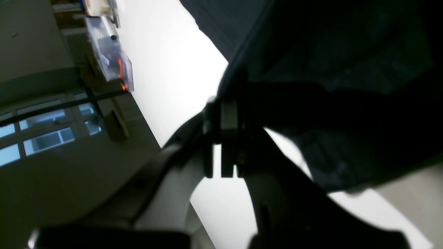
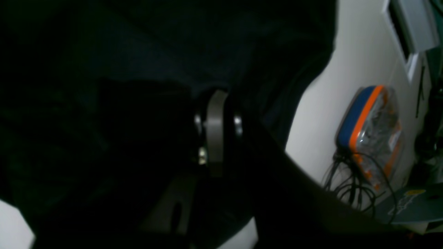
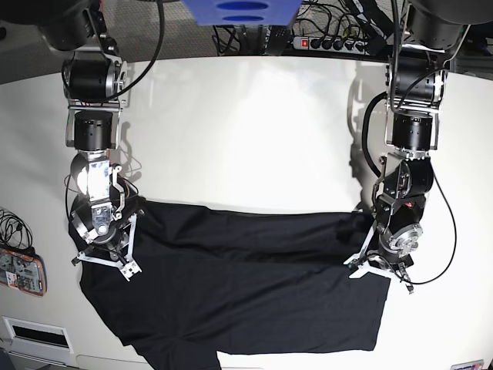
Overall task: Fold the T-shirt properly
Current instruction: 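Lower the held shoulder edge onto the shirt body with both grippers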
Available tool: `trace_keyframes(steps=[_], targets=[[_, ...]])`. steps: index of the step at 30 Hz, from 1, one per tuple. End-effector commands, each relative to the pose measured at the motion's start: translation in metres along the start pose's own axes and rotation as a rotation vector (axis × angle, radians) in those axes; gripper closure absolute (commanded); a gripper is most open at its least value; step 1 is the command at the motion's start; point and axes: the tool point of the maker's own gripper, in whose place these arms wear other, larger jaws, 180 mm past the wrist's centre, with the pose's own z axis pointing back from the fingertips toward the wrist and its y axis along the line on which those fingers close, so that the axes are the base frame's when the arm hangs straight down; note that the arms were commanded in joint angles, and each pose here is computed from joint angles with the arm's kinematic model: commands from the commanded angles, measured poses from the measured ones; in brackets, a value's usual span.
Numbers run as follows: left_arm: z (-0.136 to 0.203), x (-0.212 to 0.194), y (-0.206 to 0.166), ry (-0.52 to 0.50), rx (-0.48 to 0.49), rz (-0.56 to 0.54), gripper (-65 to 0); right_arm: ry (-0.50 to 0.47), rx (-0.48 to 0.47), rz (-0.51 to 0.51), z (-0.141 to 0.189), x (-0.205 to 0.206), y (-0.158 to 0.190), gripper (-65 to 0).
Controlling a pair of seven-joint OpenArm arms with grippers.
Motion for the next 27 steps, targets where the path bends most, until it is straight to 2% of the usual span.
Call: trace_keyframes(steps=[1, 18, 19, 24, 27], targets=[[0.003, 0.002, 0.028, -0.007, 0.066, 0.011, 0.0, -0.054, -0.057, -0.009, 0.006, 0.021, -0.026, 0.0], [0.004, 0.003, 0.036, -0.006, 0.081, 0.01, 0.0, -0.056, -0.056, -0.024, 0.007, 0.021, -0.027, 0.0], [0.004, 0.003, 0.036, -0.005, 0.082, 0.009, 0.0, -0.056, -0.056, -0.024, 0.007, 0.021, -0.027, -2.1], [0.003, 0.003, 0.032, -0.007, 0.074, 0.012, 0.0, -0.059, -0.056, -0.027, 0.007, 0.022, -0.027, -38.7], [0.003, 0.0, 0.027, 0.0, 0.066, 0.005, 0.0, -0.086, -0.115, -0.057, 0.011, 0.037, -0.047, -52.3]])
